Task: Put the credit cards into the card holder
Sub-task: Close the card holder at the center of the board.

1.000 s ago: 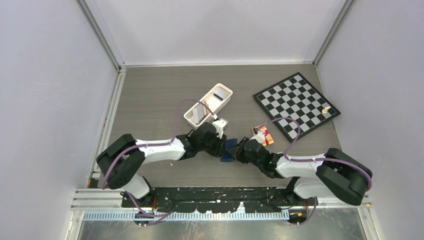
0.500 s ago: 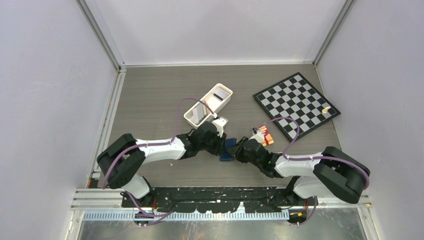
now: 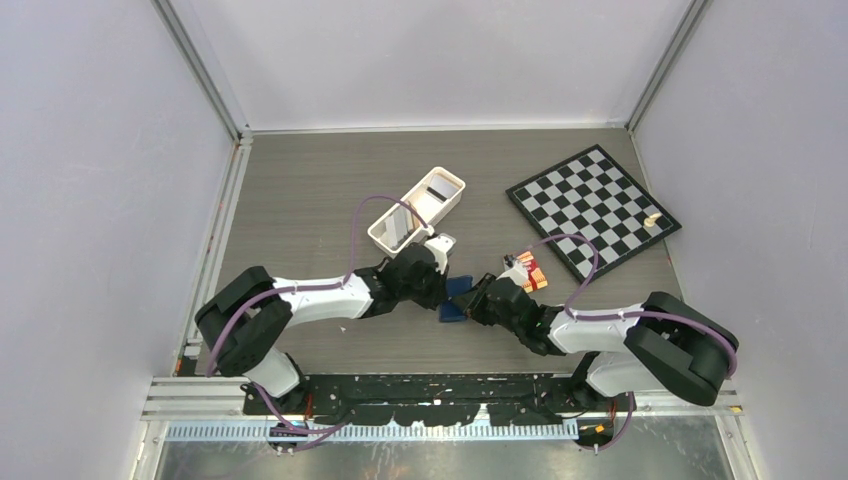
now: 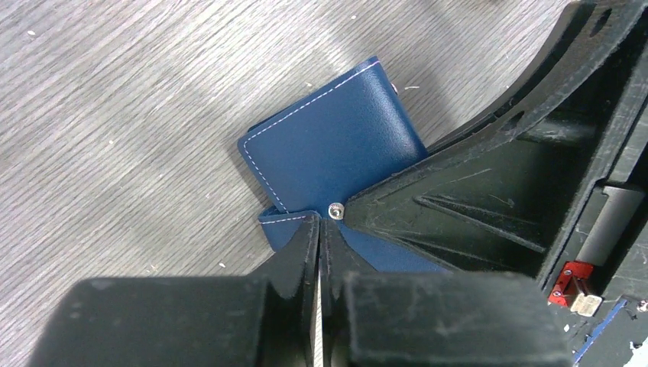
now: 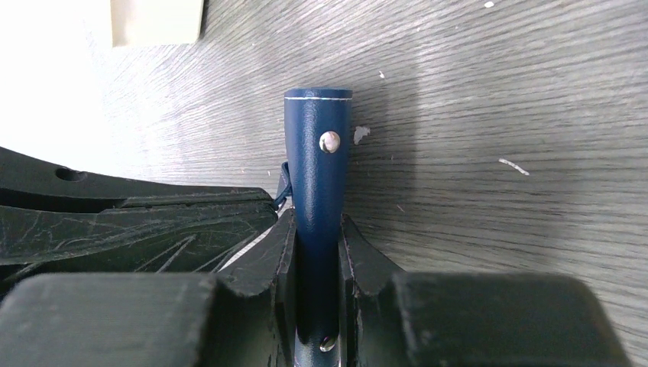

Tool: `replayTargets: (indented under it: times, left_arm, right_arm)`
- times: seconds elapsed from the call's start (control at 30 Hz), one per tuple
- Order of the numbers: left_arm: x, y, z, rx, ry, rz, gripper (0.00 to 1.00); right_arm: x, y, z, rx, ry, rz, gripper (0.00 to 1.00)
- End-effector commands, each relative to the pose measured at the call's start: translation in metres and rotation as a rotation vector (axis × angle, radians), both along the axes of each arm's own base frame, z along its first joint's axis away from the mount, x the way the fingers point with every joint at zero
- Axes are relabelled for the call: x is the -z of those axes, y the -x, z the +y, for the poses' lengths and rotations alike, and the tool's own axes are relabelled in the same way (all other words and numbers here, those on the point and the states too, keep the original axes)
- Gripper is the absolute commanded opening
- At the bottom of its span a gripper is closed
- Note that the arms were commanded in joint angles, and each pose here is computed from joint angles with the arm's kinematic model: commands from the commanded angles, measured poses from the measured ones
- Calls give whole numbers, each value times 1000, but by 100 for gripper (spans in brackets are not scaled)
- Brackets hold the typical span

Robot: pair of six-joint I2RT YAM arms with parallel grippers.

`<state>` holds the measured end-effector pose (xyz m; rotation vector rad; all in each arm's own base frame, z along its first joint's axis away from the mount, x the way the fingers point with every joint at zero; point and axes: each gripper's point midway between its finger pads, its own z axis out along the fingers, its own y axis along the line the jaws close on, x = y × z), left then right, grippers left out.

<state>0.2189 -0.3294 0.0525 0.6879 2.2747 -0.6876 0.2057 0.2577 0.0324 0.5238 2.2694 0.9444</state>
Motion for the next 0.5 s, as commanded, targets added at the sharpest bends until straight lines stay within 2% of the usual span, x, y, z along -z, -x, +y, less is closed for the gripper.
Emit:
replayTargets:
  times: [0.0,0.3,0.47]
  left_arm:
    - [-14,-7,-8,-29,40,-15,0]
    - [-8,-8,-4,-169,135,91,0]
    - [-5,-12,1,-219,157,98,0]
  right_arm:
    - [45,18,-31,-6,184,87,1]
    - [54,24,-31,-30,189,104,1]
    - [54,24,-33,-27,200,110,1]
